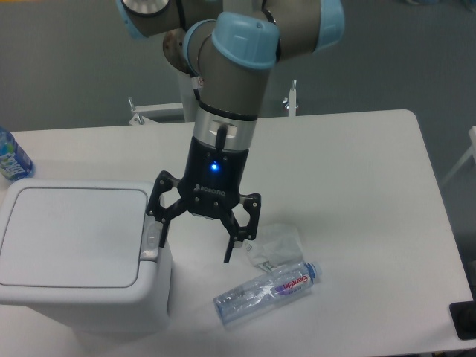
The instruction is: Open the trash can
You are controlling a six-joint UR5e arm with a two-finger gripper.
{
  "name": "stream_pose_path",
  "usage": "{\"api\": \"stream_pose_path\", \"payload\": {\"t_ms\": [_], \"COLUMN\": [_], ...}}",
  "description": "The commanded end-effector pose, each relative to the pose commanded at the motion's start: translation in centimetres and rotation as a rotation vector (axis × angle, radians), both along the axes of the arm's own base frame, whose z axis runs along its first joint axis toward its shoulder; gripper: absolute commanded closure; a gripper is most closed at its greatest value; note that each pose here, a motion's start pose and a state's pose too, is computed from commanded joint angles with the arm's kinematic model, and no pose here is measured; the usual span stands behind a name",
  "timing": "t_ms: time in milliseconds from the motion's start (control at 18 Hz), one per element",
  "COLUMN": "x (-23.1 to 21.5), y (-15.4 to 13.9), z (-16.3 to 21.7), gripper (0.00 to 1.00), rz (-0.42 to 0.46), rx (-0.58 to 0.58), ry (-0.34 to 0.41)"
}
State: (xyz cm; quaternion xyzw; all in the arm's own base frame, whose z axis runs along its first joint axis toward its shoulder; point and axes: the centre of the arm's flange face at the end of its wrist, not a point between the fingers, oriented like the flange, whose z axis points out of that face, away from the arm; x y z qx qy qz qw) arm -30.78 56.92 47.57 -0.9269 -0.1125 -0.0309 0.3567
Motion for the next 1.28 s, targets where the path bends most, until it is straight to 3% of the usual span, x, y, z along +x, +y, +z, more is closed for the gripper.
{"api": "stream_pose_path", "payload": {"t_ms": [1278], "x": [-0.5], "y": [0.4], "z": [-1.5], "gripper": [0.00], "rz": [0.008], "rx": [-0.020], "ry": [-0.019]}}
